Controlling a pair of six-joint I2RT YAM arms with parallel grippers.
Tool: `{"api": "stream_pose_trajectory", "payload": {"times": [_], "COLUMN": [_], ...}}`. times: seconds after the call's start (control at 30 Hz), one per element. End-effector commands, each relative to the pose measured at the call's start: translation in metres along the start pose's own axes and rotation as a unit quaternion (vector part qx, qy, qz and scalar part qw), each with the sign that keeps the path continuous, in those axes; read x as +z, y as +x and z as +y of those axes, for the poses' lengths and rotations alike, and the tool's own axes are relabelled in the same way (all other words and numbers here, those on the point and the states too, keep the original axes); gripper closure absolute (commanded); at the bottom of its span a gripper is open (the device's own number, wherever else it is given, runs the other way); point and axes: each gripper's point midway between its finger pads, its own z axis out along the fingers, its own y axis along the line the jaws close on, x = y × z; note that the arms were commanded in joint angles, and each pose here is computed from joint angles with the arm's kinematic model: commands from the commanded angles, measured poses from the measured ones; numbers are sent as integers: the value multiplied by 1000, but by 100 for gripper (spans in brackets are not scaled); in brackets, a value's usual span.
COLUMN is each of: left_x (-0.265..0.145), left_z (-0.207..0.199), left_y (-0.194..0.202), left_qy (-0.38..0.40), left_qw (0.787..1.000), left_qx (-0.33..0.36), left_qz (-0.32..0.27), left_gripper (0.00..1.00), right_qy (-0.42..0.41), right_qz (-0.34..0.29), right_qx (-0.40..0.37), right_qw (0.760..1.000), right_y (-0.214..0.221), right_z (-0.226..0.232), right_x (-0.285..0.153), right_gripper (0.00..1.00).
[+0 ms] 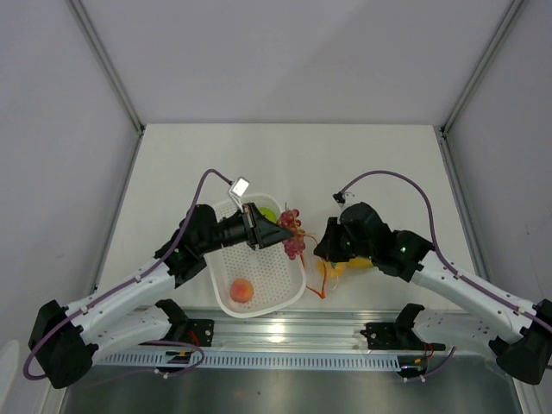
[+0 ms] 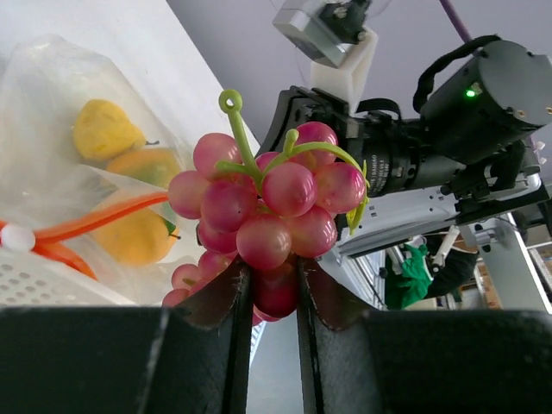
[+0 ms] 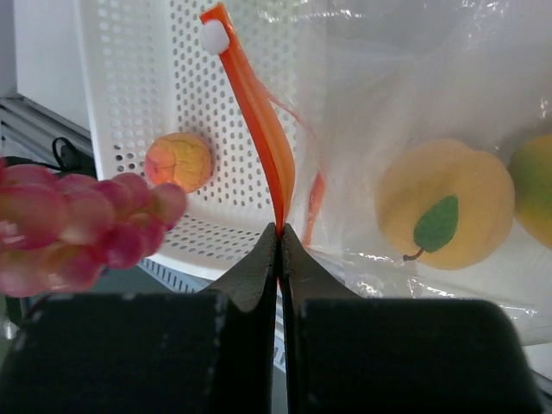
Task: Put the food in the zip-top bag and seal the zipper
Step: Place the fake fruit in the zipper food storage bag.
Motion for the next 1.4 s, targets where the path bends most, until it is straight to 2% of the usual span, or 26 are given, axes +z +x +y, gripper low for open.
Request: {"api": "stream_pose_trajectory", "payload": {"times": [0.0,0.33,0.73,0.97,1.2,1.37], "left_x": [7,23,58,64,54,52], "left_z": [-17,-6,-18,-14,-26,-21], "left_y": [-3,5,23,29,34,48], "left_qy": [51,61,88,73,81,46], "left_qw": [999,996,992,994,994,997], "left_qx": [-8,-70,-92,-78,-69,-62], "left_qz": [-12,-12,18,-1,-28,-24], "left_gripper": [75,76,78,79,79,78], "right_qy": [-56,-58,-67,-93,-91,-95], "right_qz": [-19,-84,-126,-143,-184,-186], "right_qx": [18,57,83,116,180,206], "right_qw": [998,993,986,978,962,956], "right_y": [-11,-46,-58,-67,-72,-68], "right_z": [25,31,24,30,15,9], "right_x": [-11,-44,-77,-93,-103,-99], "right_gripper": [100,100,100,100,100,100]}}
